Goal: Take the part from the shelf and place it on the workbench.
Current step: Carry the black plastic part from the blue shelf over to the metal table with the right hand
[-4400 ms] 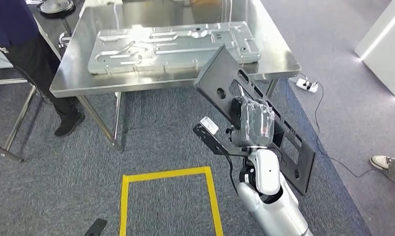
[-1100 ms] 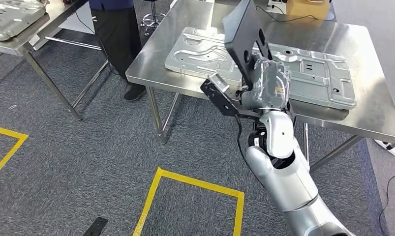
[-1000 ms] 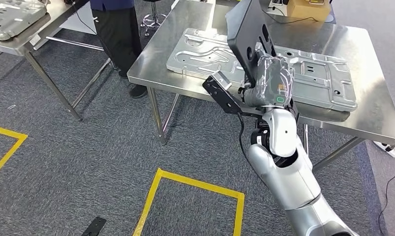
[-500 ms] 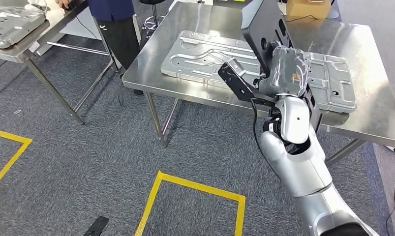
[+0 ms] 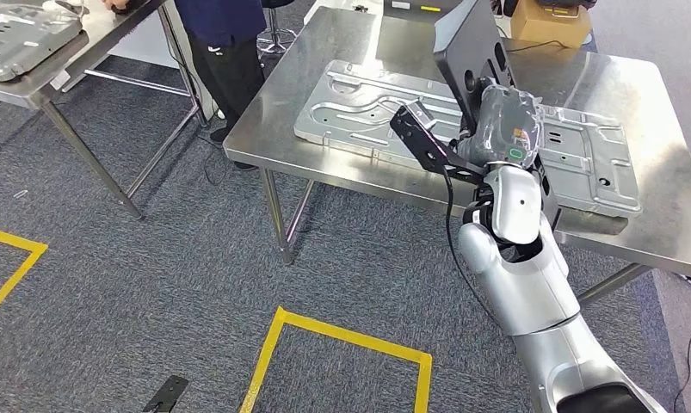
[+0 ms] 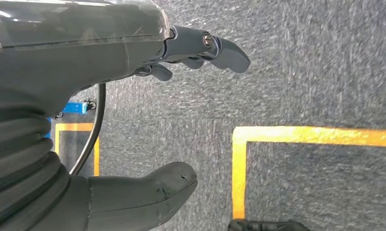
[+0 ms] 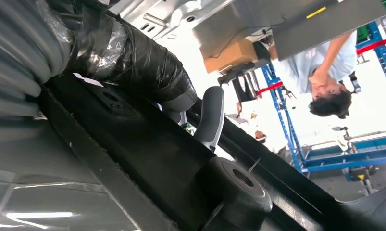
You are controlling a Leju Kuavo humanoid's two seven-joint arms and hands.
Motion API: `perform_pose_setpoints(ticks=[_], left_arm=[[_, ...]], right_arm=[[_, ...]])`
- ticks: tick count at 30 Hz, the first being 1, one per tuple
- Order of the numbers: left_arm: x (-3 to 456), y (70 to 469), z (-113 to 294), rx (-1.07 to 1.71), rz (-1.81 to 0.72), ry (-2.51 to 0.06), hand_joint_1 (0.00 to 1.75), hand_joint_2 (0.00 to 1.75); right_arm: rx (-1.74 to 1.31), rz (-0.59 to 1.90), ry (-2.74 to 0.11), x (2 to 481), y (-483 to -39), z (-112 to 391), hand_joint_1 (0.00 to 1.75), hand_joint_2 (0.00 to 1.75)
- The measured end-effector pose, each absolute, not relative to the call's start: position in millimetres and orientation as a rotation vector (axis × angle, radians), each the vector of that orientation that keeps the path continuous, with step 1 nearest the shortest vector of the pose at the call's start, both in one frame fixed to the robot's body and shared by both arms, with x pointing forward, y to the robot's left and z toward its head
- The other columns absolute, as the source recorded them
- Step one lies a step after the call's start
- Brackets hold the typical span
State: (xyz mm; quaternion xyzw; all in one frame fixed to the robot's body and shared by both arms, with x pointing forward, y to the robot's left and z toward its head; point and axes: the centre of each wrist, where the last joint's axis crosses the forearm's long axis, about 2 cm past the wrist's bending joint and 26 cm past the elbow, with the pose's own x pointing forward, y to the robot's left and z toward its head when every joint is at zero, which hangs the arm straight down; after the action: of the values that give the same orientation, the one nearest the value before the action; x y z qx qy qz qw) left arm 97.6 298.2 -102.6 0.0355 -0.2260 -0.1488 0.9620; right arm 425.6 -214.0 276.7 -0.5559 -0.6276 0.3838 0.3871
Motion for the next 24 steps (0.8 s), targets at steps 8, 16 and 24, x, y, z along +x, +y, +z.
perform_pose_setpoints(ticks=[8, 16, 24], left_arm=[[97.9, 295.4, -102.5, 0.066, -0.298, -0.456, 0.0, 1.75], [98.5, 295.4, -102.4, 0.066, -0.293, -0.456, 0.0, 1.75], [94.5, 296.4, -103.3, 0.067, -0.287, -0.446, 0.0, 1.75]], right_arm=[[-1.414, 0.982, -1.573, 426.7, -218.5, 271.8, 1.75, 1.75], [-1.416, 0.972, -1.582, 428.2, -217.8, 276.4, 1.75, 1.75], [-1.41, 0.977, -1.585, 428.7, -213.3, 276.8, 1.75, 1.75]])
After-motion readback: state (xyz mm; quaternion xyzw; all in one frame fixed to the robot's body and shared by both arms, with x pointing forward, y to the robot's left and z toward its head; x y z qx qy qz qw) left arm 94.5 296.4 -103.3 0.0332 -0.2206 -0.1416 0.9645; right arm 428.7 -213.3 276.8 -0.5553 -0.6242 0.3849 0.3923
